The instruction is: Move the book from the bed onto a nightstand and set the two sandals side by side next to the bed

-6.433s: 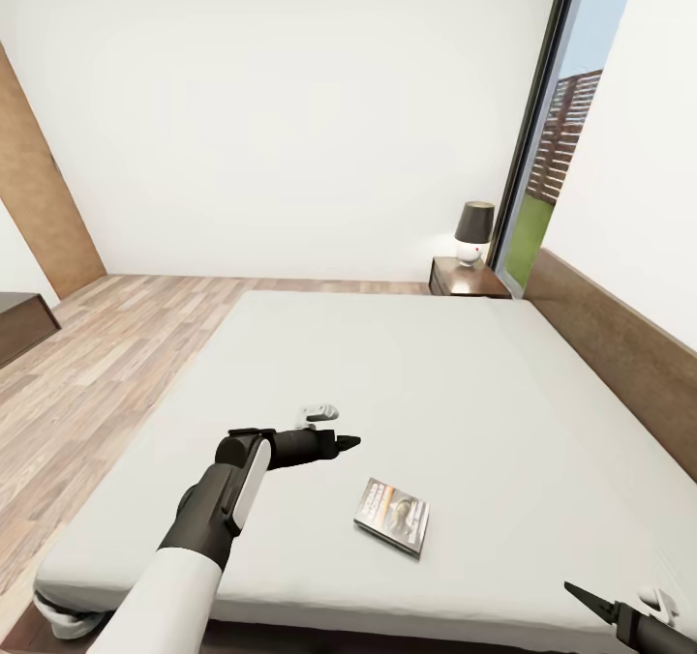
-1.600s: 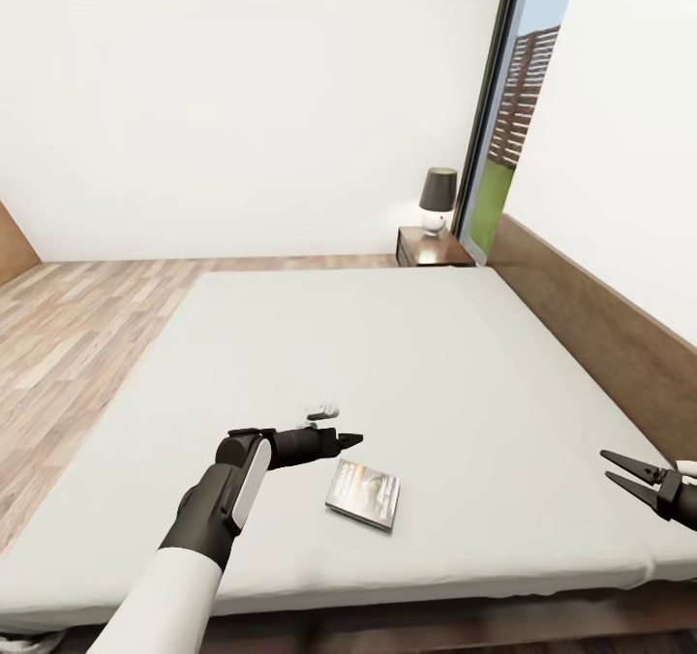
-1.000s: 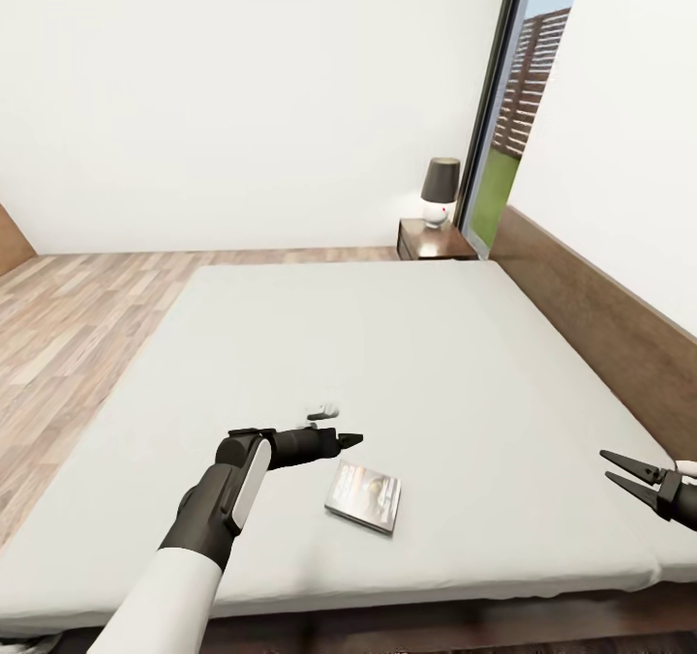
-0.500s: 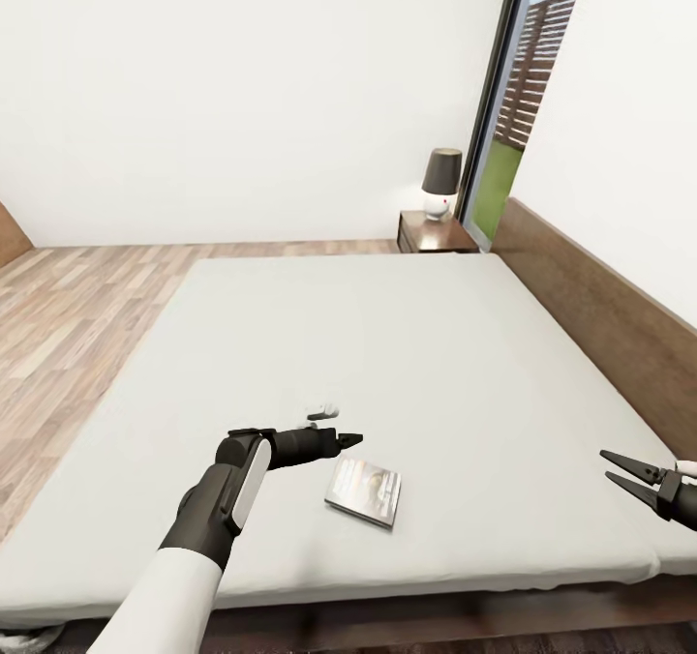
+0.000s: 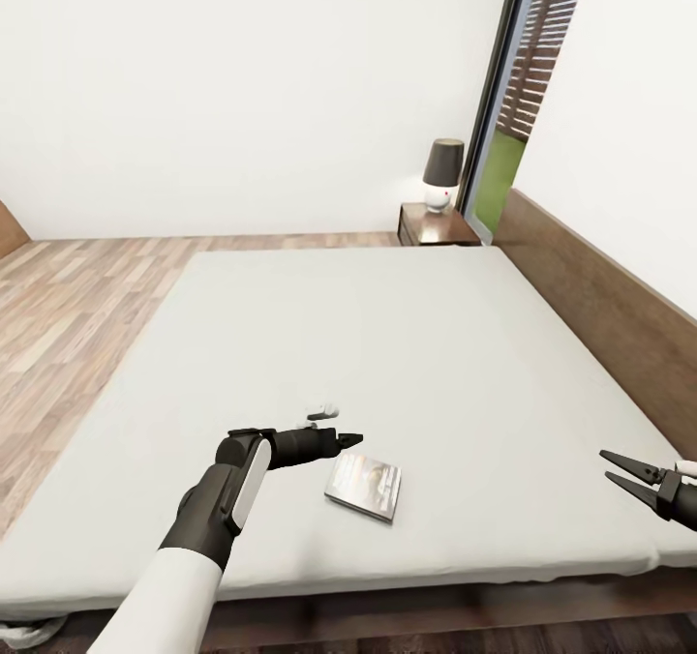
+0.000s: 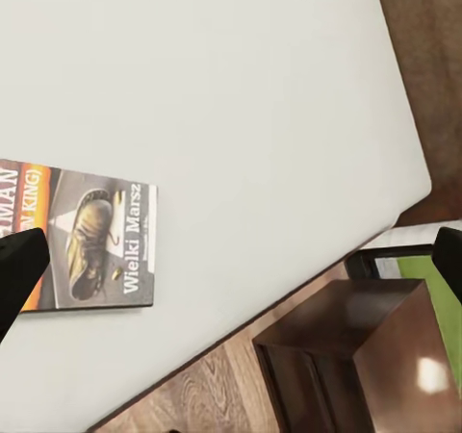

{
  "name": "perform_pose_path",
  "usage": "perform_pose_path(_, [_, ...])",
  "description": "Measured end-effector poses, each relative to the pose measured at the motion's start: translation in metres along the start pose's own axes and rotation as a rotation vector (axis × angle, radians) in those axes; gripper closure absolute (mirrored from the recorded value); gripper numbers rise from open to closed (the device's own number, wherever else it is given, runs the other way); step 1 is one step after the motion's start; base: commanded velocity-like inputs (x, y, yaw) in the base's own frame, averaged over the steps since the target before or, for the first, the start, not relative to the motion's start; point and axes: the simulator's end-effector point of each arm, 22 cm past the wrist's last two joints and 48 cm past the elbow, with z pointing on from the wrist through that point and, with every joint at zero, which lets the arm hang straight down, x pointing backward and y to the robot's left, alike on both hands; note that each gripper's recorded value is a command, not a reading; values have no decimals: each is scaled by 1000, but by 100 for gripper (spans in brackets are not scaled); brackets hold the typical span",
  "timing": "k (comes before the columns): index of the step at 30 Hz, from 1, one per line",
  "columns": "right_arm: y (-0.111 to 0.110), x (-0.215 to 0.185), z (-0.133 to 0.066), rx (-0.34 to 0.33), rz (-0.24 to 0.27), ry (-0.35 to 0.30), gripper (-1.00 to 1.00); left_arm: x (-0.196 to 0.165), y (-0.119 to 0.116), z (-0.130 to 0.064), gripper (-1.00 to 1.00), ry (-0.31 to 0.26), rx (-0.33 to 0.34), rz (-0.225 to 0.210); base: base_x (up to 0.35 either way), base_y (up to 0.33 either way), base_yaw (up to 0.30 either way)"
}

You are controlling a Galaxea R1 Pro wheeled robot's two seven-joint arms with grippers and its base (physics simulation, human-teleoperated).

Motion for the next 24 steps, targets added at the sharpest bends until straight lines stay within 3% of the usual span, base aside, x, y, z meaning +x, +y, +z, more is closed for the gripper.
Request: perform_pose_path(24, [-15, 9, 5, 24, 18, 20, -100, 14, 12, 11, -100, 27, -4, -26, 97, -46, 0])
